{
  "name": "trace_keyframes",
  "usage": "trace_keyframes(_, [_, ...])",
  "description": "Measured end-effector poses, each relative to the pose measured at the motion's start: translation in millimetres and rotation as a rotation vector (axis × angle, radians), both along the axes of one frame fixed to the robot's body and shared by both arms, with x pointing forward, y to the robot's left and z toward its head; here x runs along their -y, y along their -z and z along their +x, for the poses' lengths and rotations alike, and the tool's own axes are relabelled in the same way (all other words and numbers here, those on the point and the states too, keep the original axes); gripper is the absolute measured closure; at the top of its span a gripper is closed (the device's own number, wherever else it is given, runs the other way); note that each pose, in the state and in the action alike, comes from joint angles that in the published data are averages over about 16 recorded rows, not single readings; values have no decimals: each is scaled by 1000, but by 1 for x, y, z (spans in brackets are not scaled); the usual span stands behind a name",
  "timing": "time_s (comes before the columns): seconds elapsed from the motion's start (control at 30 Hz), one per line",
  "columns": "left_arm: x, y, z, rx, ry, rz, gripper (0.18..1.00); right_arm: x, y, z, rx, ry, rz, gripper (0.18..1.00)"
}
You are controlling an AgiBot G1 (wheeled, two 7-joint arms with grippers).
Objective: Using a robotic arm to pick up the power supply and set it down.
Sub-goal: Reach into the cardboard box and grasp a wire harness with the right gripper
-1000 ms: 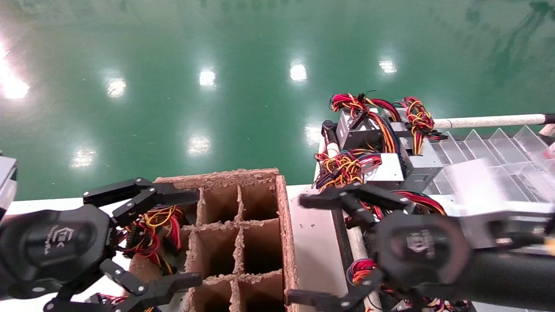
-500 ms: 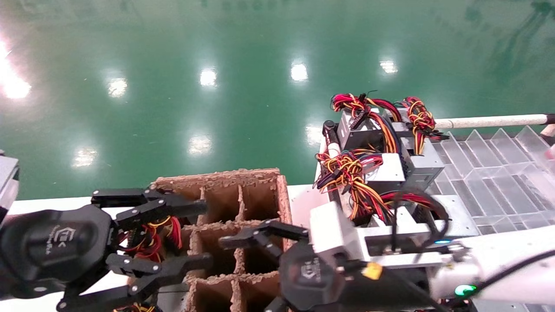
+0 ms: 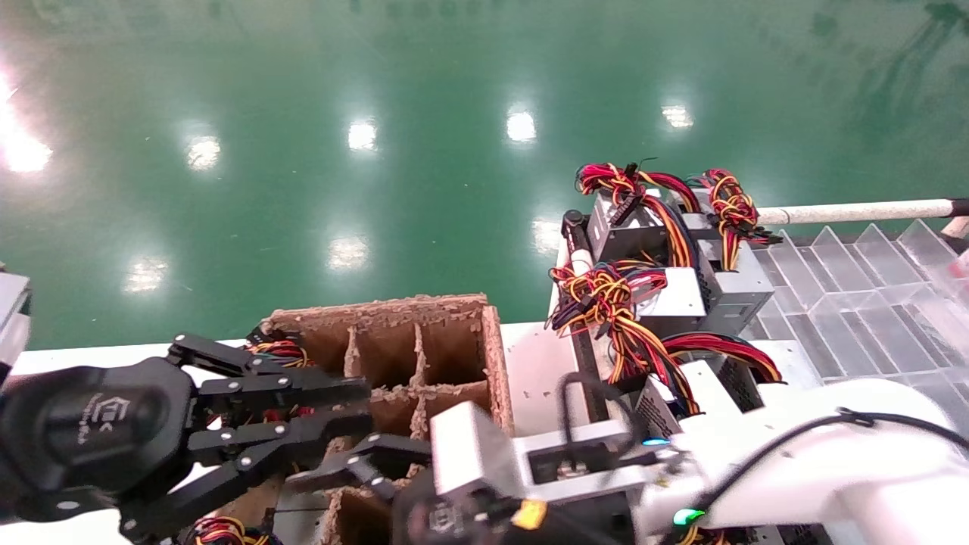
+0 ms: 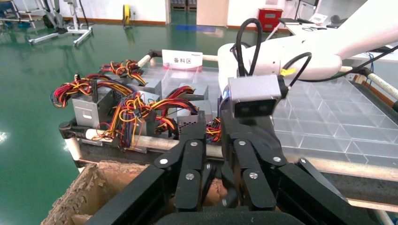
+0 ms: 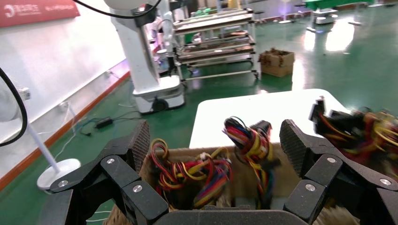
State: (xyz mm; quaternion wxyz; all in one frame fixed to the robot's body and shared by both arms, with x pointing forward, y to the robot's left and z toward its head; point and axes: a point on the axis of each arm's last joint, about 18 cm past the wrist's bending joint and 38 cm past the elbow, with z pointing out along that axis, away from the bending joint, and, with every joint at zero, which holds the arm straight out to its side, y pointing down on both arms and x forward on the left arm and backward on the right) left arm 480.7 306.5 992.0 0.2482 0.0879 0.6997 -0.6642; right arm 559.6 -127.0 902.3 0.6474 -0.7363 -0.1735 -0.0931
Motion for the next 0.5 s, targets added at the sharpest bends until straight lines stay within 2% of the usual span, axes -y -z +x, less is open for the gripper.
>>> trace_keyframes(0.3, [0, 0, 0, 0, 0, 0, 959, -33, 6, 9, 37, -40, -15, 179])
trace_keyframes(0.5, [0, 0, 0, 0, 0, 0, 985, -48, 10, 17, 64, -35, -12, 179])
